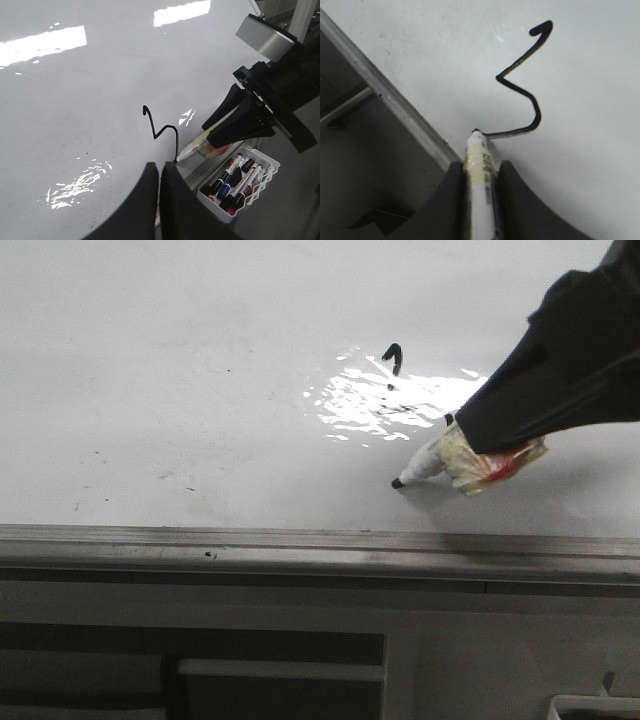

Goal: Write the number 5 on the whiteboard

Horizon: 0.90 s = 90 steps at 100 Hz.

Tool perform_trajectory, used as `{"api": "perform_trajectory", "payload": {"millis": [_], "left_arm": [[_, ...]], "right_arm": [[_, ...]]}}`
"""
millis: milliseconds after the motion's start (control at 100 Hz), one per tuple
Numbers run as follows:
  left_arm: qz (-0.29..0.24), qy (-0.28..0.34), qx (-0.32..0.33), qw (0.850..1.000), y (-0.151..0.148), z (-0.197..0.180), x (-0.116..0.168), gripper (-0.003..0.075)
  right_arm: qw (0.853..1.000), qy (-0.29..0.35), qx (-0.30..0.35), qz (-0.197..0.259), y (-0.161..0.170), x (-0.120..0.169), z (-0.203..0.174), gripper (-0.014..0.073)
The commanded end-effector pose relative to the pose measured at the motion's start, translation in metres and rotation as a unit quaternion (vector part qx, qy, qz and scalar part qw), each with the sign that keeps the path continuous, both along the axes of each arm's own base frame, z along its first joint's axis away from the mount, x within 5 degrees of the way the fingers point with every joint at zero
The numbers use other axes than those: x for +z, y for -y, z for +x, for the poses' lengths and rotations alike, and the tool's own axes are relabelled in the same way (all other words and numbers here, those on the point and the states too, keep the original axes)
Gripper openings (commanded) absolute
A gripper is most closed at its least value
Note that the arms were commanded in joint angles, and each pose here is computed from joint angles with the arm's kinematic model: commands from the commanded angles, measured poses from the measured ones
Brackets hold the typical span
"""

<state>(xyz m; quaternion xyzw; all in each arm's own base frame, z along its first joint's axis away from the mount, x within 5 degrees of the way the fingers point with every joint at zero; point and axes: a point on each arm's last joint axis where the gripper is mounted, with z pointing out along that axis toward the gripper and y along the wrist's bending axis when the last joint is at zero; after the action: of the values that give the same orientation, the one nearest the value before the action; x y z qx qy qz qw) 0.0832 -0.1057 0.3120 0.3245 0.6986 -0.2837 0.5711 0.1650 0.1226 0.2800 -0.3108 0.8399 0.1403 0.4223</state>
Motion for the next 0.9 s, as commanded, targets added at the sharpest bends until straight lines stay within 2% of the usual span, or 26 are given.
{"api": "perform_trajectory", "payload": {"millis": [0,100,180,420,560,890], "left_arm": [[-0.045,0.023,-0.004,0.999,0.002,0.001,0.016,-0.0020],[-0.044,0.023,-0.004,0.999,0.002,0.001,0.015,-0.0020],[-0.043,0.022,-0.004,0.999,0.003,0.001,0.015,-0.0020],[-0.043,0.023,-0.004,0.999,0.003,0.001,0.015,-0.0020],[-0.043,0.023,-0.004,0.999,0.003,0.001,0.015,-0.0020],[-0.043,0.023,-0.004,0.999,0.003,0.001,0.015,-0.0020]], "right_arm": [[0.996,0.082,0.004,0.032,0.002,0.037,0.000,-0.0043],[0.991,0.123,0.004,0.047,0.003,0.053,0.000,-0.0043],[0.990,0.135,0.001,0.047,0.003,0.055,0.003,-0.0043],[0.992,0.123,-0.014,0.034,-0.001,0.043,0.021,-0.0043],[0.990,0.137,-0.016,0.043,-0.003,0.044,0.024,-0.0043],[0.993,0.117,-0.016,0.029,-0.005,0.036,0.029,-0.0043]]}}
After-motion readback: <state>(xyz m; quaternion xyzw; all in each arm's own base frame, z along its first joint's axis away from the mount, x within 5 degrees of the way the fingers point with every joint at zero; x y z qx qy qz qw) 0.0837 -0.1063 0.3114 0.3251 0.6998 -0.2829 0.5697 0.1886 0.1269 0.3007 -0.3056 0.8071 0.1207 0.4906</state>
